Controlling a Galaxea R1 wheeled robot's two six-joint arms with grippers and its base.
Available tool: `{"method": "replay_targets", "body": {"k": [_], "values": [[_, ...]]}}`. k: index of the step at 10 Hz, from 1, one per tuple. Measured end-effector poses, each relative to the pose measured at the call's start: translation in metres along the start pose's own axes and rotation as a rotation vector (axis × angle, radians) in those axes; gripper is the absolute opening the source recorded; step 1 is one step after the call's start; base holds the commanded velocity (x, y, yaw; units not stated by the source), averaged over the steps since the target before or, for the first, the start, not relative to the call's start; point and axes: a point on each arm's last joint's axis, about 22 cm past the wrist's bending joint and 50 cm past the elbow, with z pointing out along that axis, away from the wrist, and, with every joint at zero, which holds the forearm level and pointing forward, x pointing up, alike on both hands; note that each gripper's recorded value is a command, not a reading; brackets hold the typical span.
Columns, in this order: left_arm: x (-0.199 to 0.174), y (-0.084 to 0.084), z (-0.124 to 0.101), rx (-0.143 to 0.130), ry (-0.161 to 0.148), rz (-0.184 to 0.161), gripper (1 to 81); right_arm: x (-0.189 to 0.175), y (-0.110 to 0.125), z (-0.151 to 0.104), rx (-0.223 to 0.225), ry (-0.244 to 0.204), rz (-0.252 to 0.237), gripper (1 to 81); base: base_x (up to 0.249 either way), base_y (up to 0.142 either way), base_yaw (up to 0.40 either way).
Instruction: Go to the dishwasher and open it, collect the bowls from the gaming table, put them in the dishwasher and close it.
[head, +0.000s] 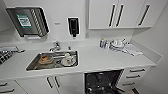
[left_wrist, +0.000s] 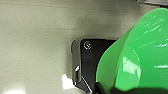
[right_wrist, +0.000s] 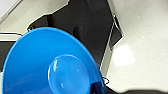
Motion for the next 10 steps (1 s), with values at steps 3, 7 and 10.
{"method": "replay_targets", "body": {"k": [3, 7, 10], "values": [[0.066, 0.024, 0.01, -0.061, -0.041, -0.023, 1.0, -0.017, 0.007, -0.008, -0.027, -0.062, 0.032, 1.0, 0.0, 0.0, 0.0], [0.152, 0.061, 0.04, -0.134, -0.138, -0.002, 1.0, -0.045, 0.009, -0.018, -0.054, -0.149, 0.078, 1.0, 0.0, 0.0, 0.0], [0.231, 0.094, 0.048, -0.181, -0.18, 0.047, 1.0, -0.049, 0.009, -0.02, -0.06, -0.169, 0.09, 1.0, 0.0, 0.0, 0.0]]}}
